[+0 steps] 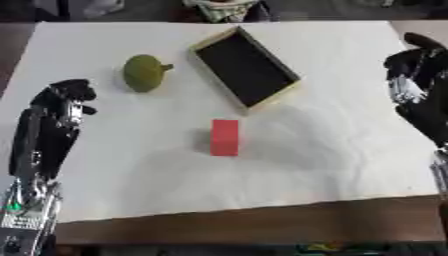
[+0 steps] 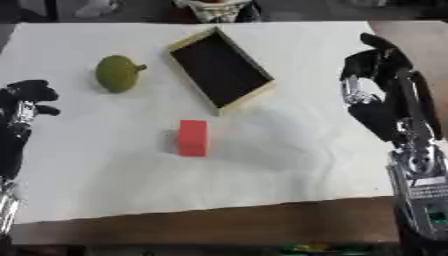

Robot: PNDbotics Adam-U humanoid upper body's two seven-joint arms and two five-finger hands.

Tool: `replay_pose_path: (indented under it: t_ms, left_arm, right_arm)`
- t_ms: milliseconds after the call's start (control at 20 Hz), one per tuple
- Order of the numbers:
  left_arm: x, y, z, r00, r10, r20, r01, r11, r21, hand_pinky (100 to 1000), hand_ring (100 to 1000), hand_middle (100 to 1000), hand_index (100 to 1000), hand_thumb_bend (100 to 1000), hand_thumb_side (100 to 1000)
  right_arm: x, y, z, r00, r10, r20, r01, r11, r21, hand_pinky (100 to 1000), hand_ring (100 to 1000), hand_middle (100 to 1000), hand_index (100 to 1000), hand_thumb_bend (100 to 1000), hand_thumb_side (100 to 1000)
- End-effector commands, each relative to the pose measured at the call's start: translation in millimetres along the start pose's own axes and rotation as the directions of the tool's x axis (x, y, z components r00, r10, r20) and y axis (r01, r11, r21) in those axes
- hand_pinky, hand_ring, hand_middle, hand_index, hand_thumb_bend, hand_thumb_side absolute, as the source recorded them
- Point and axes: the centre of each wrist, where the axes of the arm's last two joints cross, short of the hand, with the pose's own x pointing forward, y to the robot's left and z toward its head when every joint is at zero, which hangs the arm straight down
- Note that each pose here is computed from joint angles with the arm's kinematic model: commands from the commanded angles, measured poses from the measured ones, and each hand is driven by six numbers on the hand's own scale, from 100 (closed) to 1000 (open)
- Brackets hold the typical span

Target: Pick up objects on the table and place them in the box.

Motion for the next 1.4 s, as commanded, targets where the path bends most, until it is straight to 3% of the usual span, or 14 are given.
replay_pose_path:
  t_ms: [50, 150, 250, 400, 500, 750, 900, 1150, 1400]
  left_arm:
    - [12.9, 22.2, -10.3, 0.992, -0.114, 0.059, 0.116, 0.993, -0.035, 628, 728, 634, 750, 100, 547]
    - [19.6, 39.0, -17.8, 0.971, -0.225, 0.086, 0.232, 0.969, -0.081, 653, 750, 661, 765, 100, 484]
    - [26.3, 54.5, -26.4, 0.932, -0.343, 0.117, 0.358, 0.924, -0.137, 679, 767, 686, 783, 210, 442]
    - [34.9, 73.0, -40.7, 0.858, -0.487, 0.163, 0.513, 0.832, -0.212, 723, 792, 731, 824, 350, 421]
    - [39.9, 86.2, -53.1, 0.792, -0.581, 0.189, 0.611, 0.743, -0.274, 739, 799, 753, 843, 412, 414]
    - [43.9, 119.1, -88.4, 0.642, -0.741, 0.199, 0.744, 0.537, -0.398, 771, 803, 783, 889, 536, 388]
    - [43.4, 135.4, -111.4, 0.569, -0.799, 0.195, 0.78, 0.449, -0.436, 774, 797, 782, 893, 541, 348]
    - [38.5, 138.4, -145.2, 0.493, -0.835, 0.244, 0.809, 0.337, -0.482, 785, 795, 791, 902, 575, 318]
    - [23.2, 119.6, -176.3, 0.442, -0.846, 0.299, 0.806, 0.228, -0.546, 799, 797, 801, 913, 602, 322]
  right_arm:
    - [4.0, -3.9, -3.1, 1.0, 0.006, 0.02, -0.006, 1.0, 0.001, 716, 714, 628, 883, 100, 439]
    - [3.4, -4.5, -2.7, 1.0, 0.008, 0.018, -0.008, 1.0, 0.001, 716, 714, 628, 883, 100, 439]
    - [3.1, -4.8, -2.3, 1.0, 0.01, 0.017, -0.01, 1.0, 0.001, 717, 714, 628, 883, 100, 440]
    - [2.6, -4.8, -1.8, 1.0, 0.011, 0.015, -0.011, 1.0, 0.004, 717, 714, 628, 883, 100, 441]
    - [2.3, -4.9, -1.3, 1.0, 0.013, 0.013, -0.013, 1.0, 0.006, 716, 714, 628, 883, 100, 442]
    - [1.6, -4.3, -0.3, 1.0, 0.013, 0.01, -0.013, 1.0, 0.014, 716, 713, 628, 883, 100, 447]
    - [1.2, -3.9, 0.1, 1.0, 0.013, 0.009, -0.013, 1.0, 0.02, 716, 713, 628, 883, 100, 449]
    - [1.0, -2.9, 0.2, 1.0, 0.011, 0.01, -0.011, 0.999, 0.032, 716, 713, 628, 884, 100, 452]
    - [0.2, -2.3, 0.6, 1.0, 0.009, 0.007, -0.009, 0.999, 0.038, 716, 713, 628, 884, 100, 456]
